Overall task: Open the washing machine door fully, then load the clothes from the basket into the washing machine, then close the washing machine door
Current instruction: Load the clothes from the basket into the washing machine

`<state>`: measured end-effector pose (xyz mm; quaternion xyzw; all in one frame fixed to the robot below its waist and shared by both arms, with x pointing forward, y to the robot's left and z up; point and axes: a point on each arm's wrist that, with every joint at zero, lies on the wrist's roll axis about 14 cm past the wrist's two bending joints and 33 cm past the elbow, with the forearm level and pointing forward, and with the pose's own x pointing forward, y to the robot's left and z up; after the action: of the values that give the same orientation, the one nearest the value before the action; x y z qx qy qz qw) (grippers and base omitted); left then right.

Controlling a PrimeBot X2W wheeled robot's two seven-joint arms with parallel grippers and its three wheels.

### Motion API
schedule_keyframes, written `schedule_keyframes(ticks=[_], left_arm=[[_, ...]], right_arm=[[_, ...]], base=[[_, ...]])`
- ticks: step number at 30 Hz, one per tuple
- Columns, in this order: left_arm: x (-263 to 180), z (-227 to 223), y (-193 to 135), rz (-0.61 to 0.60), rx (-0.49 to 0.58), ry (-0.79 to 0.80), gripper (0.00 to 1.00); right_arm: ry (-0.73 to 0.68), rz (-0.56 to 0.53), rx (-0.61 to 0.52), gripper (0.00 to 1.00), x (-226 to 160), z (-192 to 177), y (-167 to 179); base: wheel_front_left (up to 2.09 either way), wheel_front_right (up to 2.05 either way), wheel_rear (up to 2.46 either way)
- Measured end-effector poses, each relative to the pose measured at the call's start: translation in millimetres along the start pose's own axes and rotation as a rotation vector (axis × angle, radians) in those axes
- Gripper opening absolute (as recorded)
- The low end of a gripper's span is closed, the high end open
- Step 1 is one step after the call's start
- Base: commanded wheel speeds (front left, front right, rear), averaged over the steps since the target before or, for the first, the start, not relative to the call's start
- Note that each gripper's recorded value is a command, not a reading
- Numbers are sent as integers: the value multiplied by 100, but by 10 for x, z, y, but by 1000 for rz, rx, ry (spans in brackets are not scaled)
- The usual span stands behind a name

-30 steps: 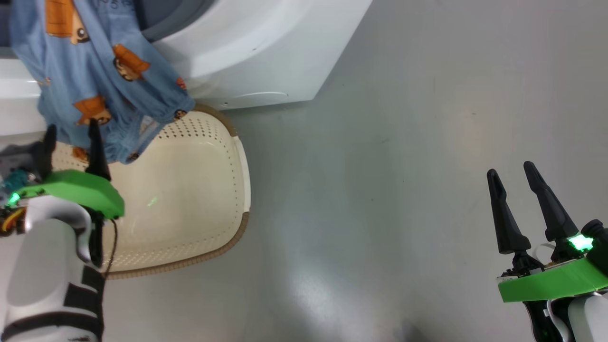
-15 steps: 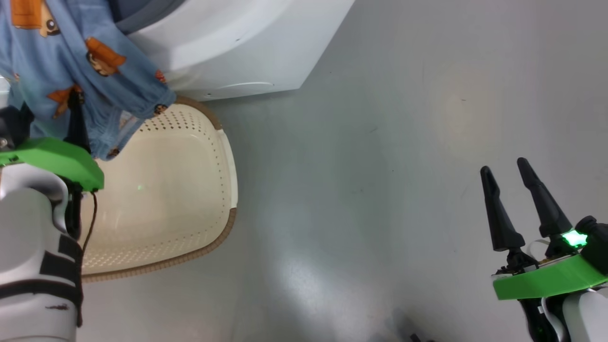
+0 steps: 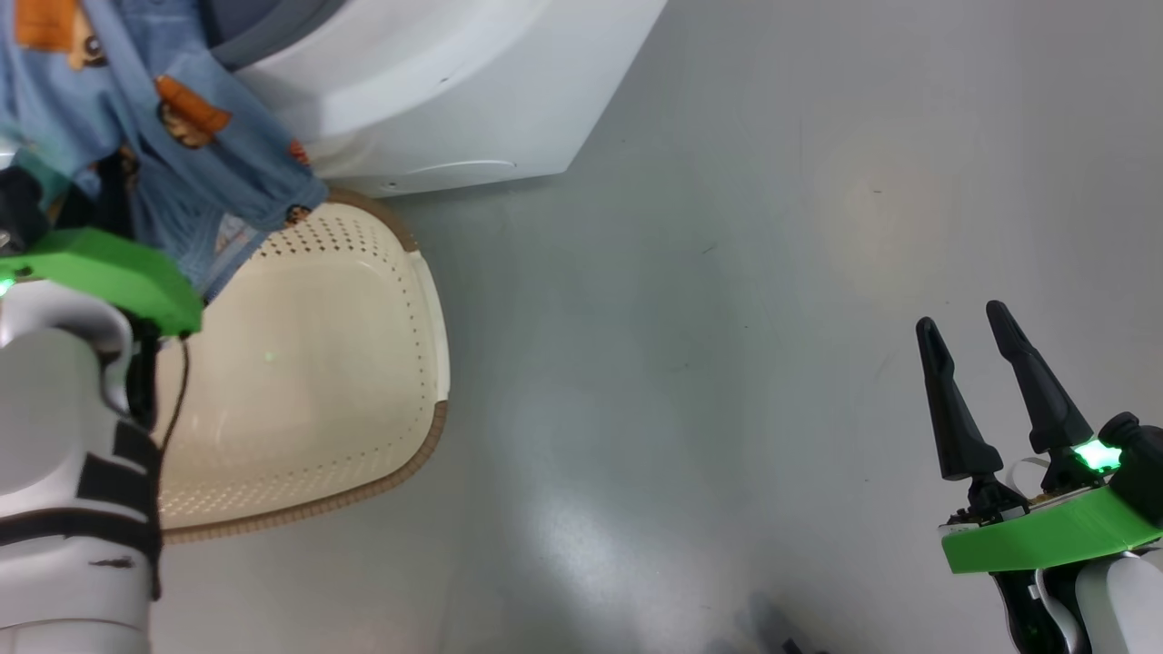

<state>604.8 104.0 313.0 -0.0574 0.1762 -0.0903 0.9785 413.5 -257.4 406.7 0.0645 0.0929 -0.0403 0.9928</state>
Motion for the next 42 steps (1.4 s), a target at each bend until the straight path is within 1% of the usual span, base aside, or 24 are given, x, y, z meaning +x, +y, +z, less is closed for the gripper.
schedule_keyframes(ticks=[6,10,13,21,26,33,37,42], left_arm=[[-25,276,-202,-50,-64,-83,0],[-106,412,-301,-78,-100,-127,0],[-157,598,-379,-104,-135,-181,0],[-277,1076,-330,-114,-204,-309,0],[-247,1254,-277,-116,-172,-339,0],[-18,1728,-169,-95,-126,-412,0],[95,2026,-167,-89,-52,-463,0],[160,2460,-166,-50,44,-568,0]], right_arm=[[-13,17,10,100,32,26,60],[-29,20,13,100,49,74,70],[-39,27,16,100,54,106,92],[-61,48,25,100,56,179,164],[-66,53,27,100,45,198,183],[-57,46,30,100,-7,178,180],[-51,23,38,100,-45,162,126],[-39,3,45,100,-78,122,96]], base=[[0,0,0],[0,0,0],[0,0,0],[0,0,0],[0,0,0],[0,0,0],[0,0,0],[0,0,0]])
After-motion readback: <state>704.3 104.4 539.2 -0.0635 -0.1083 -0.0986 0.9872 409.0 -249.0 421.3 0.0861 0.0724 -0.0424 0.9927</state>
